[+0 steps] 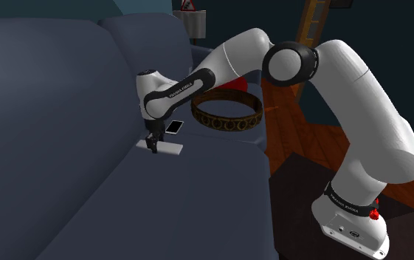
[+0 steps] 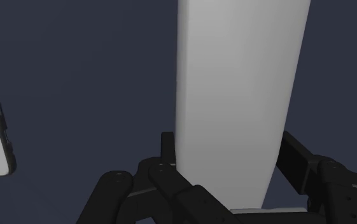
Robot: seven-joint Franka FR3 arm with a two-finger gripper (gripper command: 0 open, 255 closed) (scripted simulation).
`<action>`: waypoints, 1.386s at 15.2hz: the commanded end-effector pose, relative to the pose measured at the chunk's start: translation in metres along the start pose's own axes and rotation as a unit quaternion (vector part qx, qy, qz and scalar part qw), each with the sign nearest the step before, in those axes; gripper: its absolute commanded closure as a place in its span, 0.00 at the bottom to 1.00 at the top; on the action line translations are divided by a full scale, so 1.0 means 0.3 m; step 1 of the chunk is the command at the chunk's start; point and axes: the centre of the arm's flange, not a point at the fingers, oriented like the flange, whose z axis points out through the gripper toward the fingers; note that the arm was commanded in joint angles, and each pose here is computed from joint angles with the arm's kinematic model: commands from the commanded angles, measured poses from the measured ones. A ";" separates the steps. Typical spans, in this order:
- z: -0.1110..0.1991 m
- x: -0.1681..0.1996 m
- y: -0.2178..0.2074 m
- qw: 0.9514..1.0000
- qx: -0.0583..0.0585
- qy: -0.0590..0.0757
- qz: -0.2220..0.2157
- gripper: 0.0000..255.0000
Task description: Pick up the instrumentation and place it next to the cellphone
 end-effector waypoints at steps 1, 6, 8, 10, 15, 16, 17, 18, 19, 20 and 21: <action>0.035 0.000 0.001 1.000 0.000 0.000 0.000 1.00; 0.097 0.000 0.001 1.000 0.000 0.000 0.000 1.00; 0.097 0.000 0.001 1.000 0.000 0.000 0.000 1.00; 0.097 0.000 0.001 1.000 0.000 0.000 0.000 1.00; 0.097 -0.001 0.001 1.000 0.000 0.000 0.000 0.00; 0.097 -0.001 0.001 1.000 0.000 0.000 0.000 0.00; 0.097 -0.001 0.001 1.000 0.000 0.000 0.000 0.00; 0.097 -0.001 0.001 1.000 0.000 0.000 0.000 0.00; 0.053 0.000 0.001 1.000 0.000 0.000 0.000 0.00; 0.009 0.000 0.001 1.000 0.000 0.000 0.000 0.00; -0.035 0.000 0.001 1.000 0.000 0.000 0.000 0.00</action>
